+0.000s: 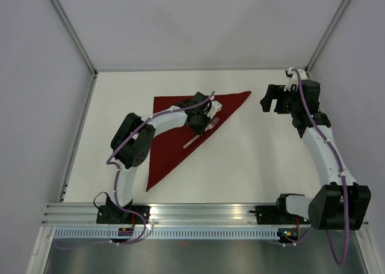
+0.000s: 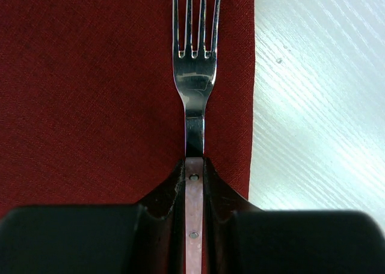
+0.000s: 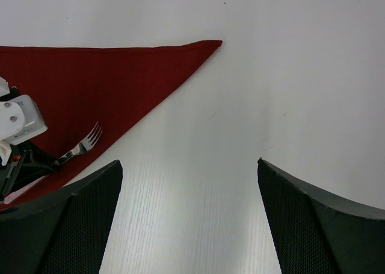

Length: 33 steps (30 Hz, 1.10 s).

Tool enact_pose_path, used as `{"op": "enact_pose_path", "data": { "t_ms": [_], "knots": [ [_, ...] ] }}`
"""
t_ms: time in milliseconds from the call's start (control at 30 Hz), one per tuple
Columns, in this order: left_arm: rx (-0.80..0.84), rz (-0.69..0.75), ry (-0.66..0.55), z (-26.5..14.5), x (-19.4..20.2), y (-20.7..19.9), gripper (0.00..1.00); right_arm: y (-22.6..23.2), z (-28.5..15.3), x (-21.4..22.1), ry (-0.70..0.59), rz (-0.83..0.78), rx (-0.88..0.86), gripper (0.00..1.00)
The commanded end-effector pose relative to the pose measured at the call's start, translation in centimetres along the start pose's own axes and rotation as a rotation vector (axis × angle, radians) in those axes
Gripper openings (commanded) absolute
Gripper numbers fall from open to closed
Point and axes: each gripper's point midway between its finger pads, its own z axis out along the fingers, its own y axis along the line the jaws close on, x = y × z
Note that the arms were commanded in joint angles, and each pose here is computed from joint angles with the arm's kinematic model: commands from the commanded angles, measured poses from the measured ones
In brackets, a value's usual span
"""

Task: Fold the napkin, place the utensils inside, and roll it up
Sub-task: Place the knife on the napkin.

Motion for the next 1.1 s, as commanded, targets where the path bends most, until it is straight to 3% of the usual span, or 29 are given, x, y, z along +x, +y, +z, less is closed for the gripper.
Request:
{"op": "enact_pose_path", "data": {
  "t_ms": [0, 1067],
  "knots": [
    [-0.008, -0.047, -0.064, 0.0, -2.3, 0.0, 0.02, -0.1, 0.2, -0.3, -0.014, -0.011, 0.01, 0.98],
    [0.013, -0.076, -0.076, -0.1, -2.0, -0.8, 0.02, -0.2, 0.4, -0.2, -0.008, -0.015, 0.01, 0.98]
  ]
}}
